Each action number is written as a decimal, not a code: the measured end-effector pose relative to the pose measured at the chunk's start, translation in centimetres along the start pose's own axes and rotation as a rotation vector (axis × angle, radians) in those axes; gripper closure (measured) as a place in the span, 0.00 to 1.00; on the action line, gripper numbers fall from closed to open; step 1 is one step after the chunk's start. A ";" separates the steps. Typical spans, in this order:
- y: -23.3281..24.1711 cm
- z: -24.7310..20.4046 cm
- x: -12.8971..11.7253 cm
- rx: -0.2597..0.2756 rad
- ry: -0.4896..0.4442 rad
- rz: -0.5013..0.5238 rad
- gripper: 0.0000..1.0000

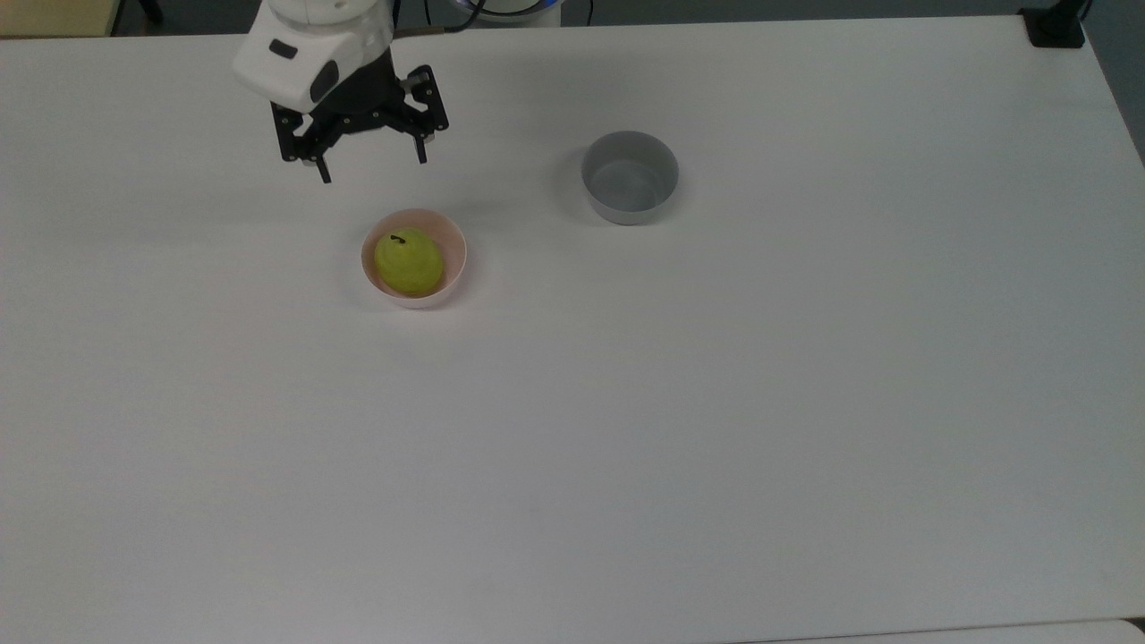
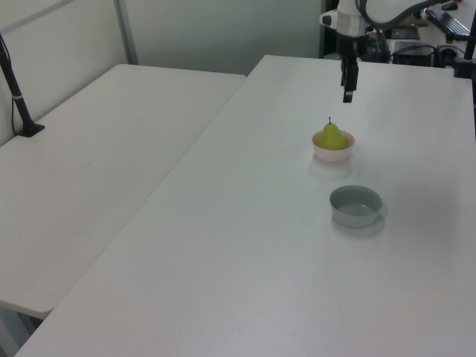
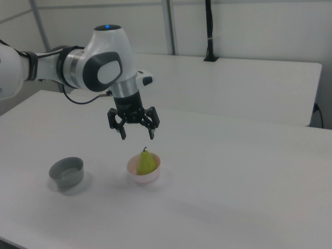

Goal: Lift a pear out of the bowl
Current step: 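Move the open gripper over the pear in the pink bowl and lower, then close the gripper on the pear and lift it from the bowl, then carry the pear away from the pink bowl and lower it to the table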

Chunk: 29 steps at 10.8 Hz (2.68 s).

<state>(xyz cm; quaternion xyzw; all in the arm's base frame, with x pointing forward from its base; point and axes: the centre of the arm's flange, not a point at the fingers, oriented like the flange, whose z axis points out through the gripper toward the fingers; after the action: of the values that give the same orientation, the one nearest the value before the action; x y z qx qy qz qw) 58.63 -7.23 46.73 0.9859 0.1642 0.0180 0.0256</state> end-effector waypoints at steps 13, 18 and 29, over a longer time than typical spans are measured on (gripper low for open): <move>-1.8 12.0 3.2 0.010 -0.034 0.104 0.15; -1.8 11.9 3.3 0.008 -0.029 0.104 0.36; 3.6 -3.5 0.9 -0.021 0.049 0.167 0.36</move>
<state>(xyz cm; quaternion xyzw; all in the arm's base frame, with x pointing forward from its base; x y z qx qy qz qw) 60.47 -10.19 50.46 0.9951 0.0817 0.0459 0.0303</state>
